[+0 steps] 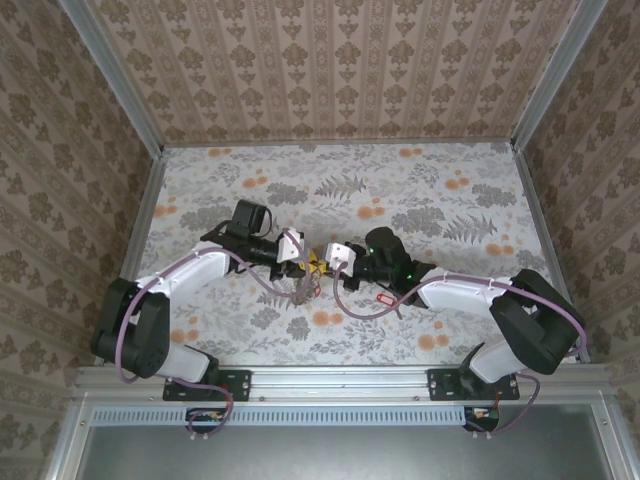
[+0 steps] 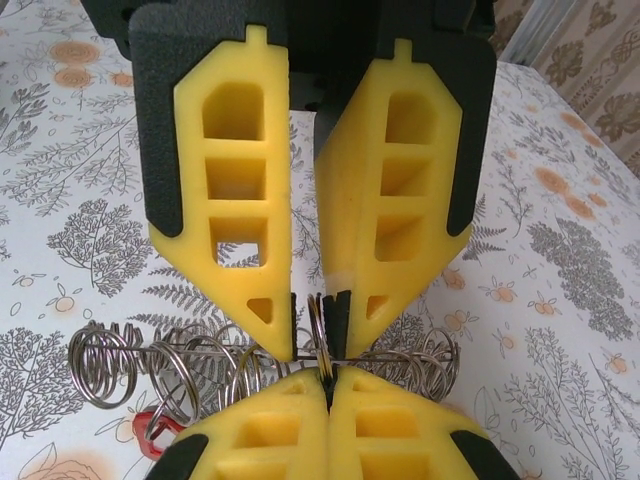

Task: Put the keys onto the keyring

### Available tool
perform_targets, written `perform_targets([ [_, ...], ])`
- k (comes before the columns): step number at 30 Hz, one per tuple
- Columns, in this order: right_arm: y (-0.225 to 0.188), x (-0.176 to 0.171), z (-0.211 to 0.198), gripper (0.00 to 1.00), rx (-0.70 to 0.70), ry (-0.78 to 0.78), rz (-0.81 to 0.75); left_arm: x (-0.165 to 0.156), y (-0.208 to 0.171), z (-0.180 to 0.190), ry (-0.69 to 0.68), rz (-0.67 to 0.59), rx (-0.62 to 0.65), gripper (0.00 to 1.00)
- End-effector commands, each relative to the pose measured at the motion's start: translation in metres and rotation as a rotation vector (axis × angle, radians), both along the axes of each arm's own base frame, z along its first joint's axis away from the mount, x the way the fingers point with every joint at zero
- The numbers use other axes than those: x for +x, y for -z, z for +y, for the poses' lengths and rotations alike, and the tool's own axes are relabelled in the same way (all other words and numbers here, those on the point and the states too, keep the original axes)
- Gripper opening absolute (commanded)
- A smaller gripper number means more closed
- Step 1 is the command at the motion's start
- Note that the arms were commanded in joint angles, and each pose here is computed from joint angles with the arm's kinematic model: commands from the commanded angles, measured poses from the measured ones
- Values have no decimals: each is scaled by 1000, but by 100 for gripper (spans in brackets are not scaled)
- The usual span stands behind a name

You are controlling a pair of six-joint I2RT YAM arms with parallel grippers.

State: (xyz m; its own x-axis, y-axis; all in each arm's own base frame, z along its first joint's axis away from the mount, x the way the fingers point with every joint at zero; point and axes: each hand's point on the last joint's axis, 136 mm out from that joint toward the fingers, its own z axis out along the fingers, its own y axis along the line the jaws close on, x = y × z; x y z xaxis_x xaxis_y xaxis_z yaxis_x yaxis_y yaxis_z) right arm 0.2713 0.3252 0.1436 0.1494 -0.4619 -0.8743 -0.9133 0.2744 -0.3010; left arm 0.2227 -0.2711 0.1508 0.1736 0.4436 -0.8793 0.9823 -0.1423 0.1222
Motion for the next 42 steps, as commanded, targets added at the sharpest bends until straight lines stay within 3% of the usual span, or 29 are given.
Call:
perform_targets([
  [1, -9, 1, 3, 0, 45, 2, -25, -5, 0, 4, 14, -9, 7, 20],
  [9, -10, 2, 6, 0, 63, -3, -19, -5, -1, 3, 26, -43, -10, 5],
  [11, -10, 2, 7, 0, 66, -5, -19, -4, -1, 4, 21, -49, -8, 6],
  [14, -10, 1, 6, 0, 69, -7, -21, -2, 0, 5, 1, -50, 4, 16],
  [16, -10, 0, 7, 0, 69, -10, -20, -3, 2, 6, -2, -49, 9, 18],
  [26, -11, 1, 8, 0, 76, -12, -19, 4, 2, 12, -22, -58, 5, 11],
  [34, -11, 0, 9, 0, 77, -18, -15, 1, -8, 8, -7, -55, -43, 18],
  [42, -15, 0, 9, 0, 89, -17, -23, -2, -5, 8, 5, -43, -45, 15],
])
